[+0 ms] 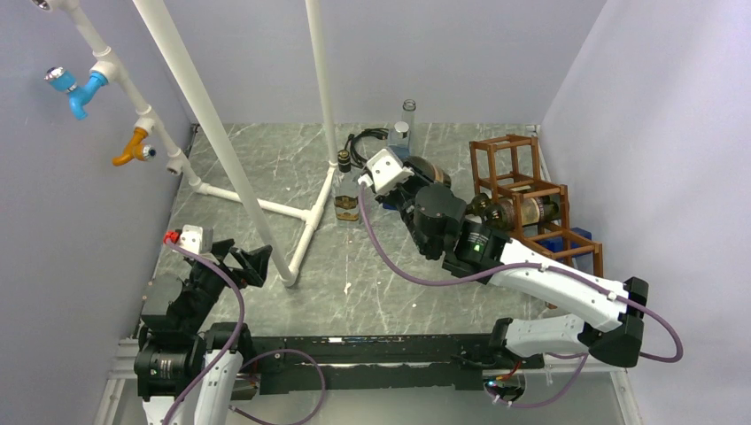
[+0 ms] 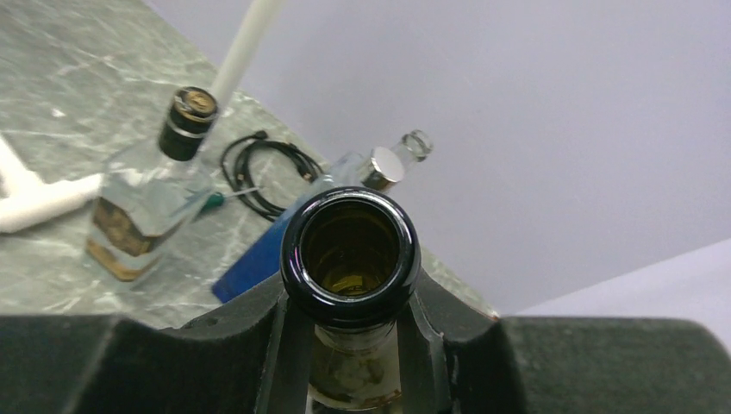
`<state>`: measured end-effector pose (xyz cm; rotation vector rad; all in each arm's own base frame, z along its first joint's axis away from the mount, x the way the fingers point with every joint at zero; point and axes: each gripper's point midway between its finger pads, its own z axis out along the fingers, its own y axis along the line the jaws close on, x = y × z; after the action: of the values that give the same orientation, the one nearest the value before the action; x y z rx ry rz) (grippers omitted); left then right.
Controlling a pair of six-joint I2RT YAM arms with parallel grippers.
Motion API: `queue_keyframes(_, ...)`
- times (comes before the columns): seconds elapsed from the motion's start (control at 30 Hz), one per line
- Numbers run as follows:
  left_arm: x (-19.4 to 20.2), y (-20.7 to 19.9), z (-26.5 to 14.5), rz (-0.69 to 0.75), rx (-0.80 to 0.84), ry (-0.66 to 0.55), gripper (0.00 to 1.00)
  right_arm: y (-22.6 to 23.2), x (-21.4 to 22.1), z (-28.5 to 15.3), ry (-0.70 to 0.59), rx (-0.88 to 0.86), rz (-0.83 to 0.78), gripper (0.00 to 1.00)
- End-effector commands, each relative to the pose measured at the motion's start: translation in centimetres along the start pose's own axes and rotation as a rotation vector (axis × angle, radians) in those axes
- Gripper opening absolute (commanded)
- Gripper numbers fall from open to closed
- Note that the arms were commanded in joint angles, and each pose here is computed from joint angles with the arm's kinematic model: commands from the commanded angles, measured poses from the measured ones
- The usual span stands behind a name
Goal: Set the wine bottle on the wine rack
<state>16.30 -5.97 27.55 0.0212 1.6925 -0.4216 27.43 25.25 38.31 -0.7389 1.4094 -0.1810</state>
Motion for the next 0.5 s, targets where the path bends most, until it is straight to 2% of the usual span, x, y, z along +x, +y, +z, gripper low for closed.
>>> queue_keyframes(0.0,-1.3,-0.8,-0.3,0.008,0.033,-0.054,0.99,-5.9,-2.5,0.3,-0.052,0.174,-0.004,0.0)
queue_keyframes(0.27,-1.3,-1.1,-0.5,0.013,0.051,-0.063,0.99,-7.3,0.6,2.1,-0.064,0.116,0.091,0.0)
queue_keyframes(0.47,-1.3,-1.3,-0.6,0.016,0.063,-0.067,1.0,-7.5,2.3,4.5,-0.027,0.1,-0.025,0.0)
